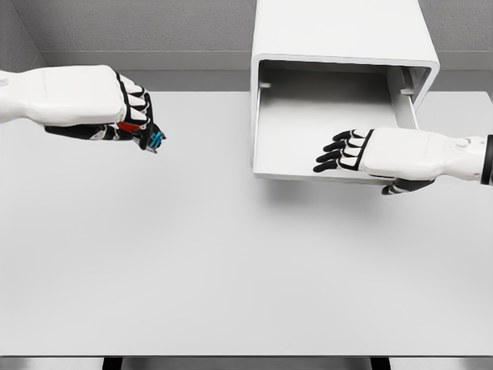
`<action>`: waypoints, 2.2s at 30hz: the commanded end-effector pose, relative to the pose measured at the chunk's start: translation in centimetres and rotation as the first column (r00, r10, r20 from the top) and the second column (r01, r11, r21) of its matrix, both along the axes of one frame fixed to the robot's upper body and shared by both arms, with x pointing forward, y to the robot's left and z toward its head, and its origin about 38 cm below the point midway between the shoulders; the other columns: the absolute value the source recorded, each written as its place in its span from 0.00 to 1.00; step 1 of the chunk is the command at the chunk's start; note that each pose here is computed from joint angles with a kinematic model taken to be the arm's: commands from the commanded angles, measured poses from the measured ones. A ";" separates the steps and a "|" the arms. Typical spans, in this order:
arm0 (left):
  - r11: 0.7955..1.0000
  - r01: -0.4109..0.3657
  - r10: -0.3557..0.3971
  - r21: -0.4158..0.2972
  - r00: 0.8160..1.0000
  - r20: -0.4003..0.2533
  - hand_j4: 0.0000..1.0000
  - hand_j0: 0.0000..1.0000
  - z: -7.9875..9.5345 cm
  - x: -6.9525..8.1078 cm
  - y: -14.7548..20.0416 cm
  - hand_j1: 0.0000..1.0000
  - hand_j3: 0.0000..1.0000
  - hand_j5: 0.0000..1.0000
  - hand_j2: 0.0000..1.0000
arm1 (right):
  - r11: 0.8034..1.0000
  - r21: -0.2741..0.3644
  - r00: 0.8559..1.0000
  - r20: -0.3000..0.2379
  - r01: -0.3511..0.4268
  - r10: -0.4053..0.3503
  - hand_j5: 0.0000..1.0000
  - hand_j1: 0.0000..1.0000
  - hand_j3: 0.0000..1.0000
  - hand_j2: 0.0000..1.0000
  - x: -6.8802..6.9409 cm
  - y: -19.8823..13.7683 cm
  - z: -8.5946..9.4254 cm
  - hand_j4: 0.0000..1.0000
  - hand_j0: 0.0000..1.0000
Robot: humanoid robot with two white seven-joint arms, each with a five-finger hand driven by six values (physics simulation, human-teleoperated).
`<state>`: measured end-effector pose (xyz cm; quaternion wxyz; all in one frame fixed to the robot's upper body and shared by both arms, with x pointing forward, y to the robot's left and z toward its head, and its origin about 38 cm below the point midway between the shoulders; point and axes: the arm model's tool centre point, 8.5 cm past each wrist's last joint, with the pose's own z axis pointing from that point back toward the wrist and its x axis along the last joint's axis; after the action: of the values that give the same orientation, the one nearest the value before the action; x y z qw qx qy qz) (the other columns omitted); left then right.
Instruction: Slide open multi-storey tabletop storage cabinets and put open load switch and slide close multi-storey tabletop storage cabinets
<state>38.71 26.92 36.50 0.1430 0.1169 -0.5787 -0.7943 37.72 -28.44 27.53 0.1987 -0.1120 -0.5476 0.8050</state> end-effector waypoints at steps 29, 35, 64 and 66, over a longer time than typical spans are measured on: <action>1.000 0.009 -0.009 -0.013 1.000 0.013 0.40 0.40 0.7 0.1 -0.4 0.40 0.40 0.40 0.40 | 0.995 0.090 0.998 0.047 0.033 -0.038 1.00 1.00 1.00 1.00 0.2 -1.5 3.6 1.00 1.00; 1.000 0.015 -0.015 -0.016 1.000 0.015 0.40 0.40 0.7 0.1 -0.7 0.40 0.40 0.40 0.40 | 0.987 0.140 0.994 0.067 0.081 -0.091 1.00 1.00 1.00 1.00 -0.4 -3.9 5.6 1.00 1.00; 0.946 0.321 -0.310 -0.047 0.938 0.155 0.40 0.40 1.3 4.8 -24.3 0.40 0.40 0.40 0.40 | 0.758 0.284 0.809 -0.227 0.587 -0.542 0.55 0.55 0.55 0.55 -12.3 -17.5 -6.2 0.55 0.55; 0.958 0.287 -0.283 0.000 0.947 0.149 0.40 0.40 -0.1 6.0 -25.4 0.40 0.40 0.40 0.40 | 0.764 0.278 0.812 -0.241 0.583 -0.531 0.54 0.54 0.54 0.54 -12.2 -17.1 -6.7 0.54 0.54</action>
<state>43.20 3.08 38.05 -0.0333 0.0808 -0.6235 -0.7769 25.53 -46.26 22.03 0.4791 -0.1894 -0.6076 0.6045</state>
